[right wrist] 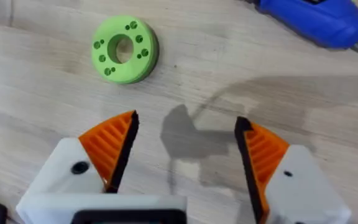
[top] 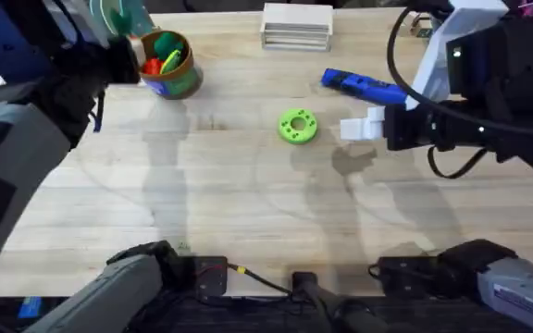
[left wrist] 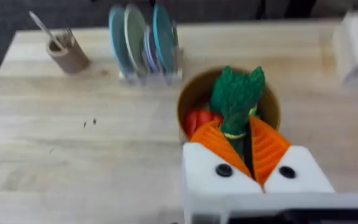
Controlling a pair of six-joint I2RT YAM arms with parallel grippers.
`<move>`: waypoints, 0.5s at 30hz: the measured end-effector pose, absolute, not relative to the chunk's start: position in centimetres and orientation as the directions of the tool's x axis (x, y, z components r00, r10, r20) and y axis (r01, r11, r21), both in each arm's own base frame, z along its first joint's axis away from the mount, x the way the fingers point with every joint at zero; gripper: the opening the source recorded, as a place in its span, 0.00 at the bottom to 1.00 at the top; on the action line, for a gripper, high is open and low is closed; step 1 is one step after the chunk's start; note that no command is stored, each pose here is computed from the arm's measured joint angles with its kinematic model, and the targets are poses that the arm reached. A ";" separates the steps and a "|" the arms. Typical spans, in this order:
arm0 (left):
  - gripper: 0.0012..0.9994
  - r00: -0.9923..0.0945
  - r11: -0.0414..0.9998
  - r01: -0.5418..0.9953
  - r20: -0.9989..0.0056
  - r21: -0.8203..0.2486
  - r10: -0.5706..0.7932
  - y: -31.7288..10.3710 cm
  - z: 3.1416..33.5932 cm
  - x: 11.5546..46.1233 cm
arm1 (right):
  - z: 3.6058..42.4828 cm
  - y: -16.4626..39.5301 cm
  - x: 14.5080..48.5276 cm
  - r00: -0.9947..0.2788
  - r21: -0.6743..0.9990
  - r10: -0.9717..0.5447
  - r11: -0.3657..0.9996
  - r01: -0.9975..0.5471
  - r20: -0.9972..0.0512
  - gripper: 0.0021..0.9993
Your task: Pick up the gripper from the table and insert it into the empty holder that is missing its gripper. Then pick up a screw, insert it into the mounting hole, and use the screwdriver to tighten it. Finally, clean up the table by picking up the vegetable and placing it into the bucket.
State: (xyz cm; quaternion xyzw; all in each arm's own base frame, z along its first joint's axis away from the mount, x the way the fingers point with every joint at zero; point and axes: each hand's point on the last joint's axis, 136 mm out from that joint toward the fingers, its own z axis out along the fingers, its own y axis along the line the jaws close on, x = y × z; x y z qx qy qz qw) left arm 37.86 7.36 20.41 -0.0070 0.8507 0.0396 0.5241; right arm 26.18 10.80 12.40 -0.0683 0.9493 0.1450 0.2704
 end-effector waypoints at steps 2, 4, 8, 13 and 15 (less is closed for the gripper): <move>0.02 -0.385 0.997 -0.081 -0.923 0.006 -0.026 7.5 21.8 38.8 | 12.4 10.8 26.2 -0.844 0.238 -0.051 0.949 -0.208 -0.534 0.99; 0.02 -0.349 0.992 -0.108 -0.932 -0.064 -0.098 7.7 22.1 39.5 | 12.4 10.8 26.2 -0.843 0.239 -0.051 0.948 -0.209 -0.535 0.99; 0.02 -0.349 0.960 -0.169 -0.897 -0.224 -0.271 8.0 20.0 40.9 | 11.8 10.8 26.3 -0.855 0.237 -0.055 0.950 -0.203 -0.516 0.99; 0.02 -0.362 0.905 -0.233 -0.833 -0.355 -0.419 8.3 17.3 42.0 | 11.0 10.8 26.3 -0.870 0.234 -0.059 0.952 -0.196 -0.489 0.99; 0.02 -0.358 0.892 -0.246 -0.819 -0.380 -0.448 8.3 16.9 42.2 | 10.8 10.8 26.3 -0.874 0.233 -0.060 0.953 -0.194 -0.482 0.99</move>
